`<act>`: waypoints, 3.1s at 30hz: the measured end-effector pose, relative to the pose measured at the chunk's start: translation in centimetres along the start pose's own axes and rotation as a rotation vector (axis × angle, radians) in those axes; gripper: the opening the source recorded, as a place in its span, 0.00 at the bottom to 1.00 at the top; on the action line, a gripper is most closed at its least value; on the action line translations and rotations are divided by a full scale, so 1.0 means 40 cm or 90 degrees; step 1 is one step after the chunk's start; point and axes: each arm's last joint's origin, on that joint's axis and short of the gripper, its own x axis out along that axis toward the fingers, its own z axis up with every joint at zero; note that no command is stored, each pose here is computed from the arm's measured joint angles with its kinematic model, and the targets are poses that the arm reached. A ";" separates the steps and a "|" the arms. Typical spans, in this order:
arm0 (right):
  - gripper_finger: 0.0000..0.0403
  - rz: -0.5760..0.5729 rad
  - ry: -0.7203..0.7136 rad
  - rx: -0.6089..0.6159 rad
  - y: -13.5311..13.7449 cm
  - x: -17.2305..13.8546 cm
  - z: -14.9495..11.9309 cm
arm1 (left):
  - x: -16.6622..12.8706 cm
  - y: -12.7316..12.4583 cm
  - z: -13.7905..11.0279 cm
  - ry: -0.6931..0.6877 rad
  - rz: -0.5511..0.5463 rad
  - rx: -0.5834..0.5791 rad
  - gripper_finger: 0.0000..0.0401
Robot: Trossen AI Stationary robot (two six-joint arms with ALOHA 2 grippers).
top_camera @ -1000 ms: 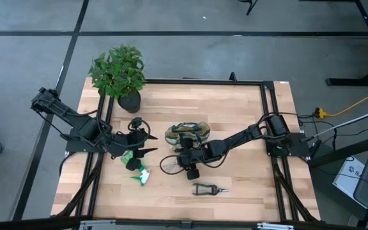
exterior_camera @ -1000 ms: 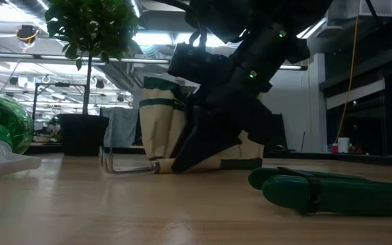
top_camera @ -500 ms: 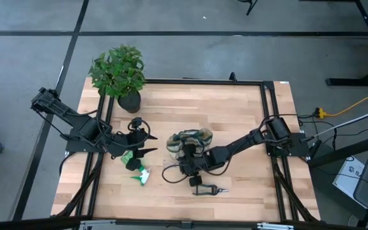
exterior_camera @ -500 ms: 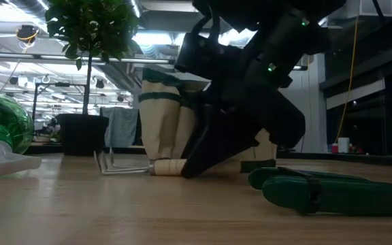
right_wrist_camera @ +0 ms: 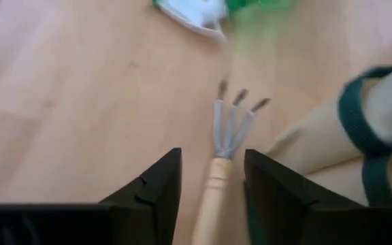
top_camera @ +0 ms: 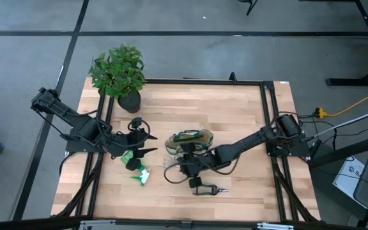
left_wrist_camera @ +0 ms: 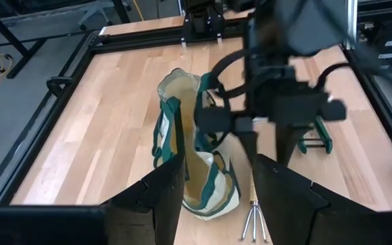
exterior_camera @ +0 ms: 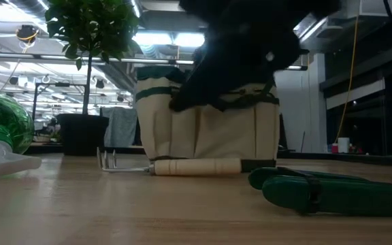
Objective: Pick & Place Garden tools in Gardening bag
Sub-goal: Adjust the green gardening bag, then put the brown hand rake into the green gardening bag
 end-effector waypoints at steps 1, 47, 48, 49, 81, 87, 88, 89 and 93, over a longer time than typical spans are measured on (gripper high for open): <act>0.40 0.005 -0.004 -0.003 0.009 -0.011 0.004 | 0.000 0.000 0.000 0.000 0.000 0.000 0.42; 0.21 -0.214 0.089 0.141 -0.226 -0.015 -0.179 | 0.000 0.000 -0.001 0.002 0.000 0.001 0.42; 0.21 -0.212 0.085 0.137 -0.223 -0.015 -0.177 | 0.000 0.000 -0.001 0.002 0.000 0.001 0.42; 0.21 -0.208 0.083 0.132 -0.219 -0.018 -0.174 | 0.000 0.000 -0.001 0.002 0.000 0.001 0.42; 0.53 0.076 -0.161 0.038 0.042 -0.154 0.020 | 0.000 0.000 -0.001 0.002 0.000 0.001 0.42; 0.53 0.083 -0.152 0.030 0.068 -0.114 0.002 | 0.000 0.000 -0.001 0.002 0.000 0.001 0.42; 0.53 0.082 -0.144 0.028 0.070 -0.107 -0.003 | 0.000 0.000 -0.001 0.002 0.000 0.001 0.42; 0.53 0.081 -0.139 0.027 0.071 -0.100 -0.007 | 0.000 0.000 -0.001 0.002 0.000 0.001 0.42; 0.53 0.088 -0.125 0.031 0.078 -0.076 -0.020 | 0.000 0.000 -0.001 0.002 0.000 0.001 0.42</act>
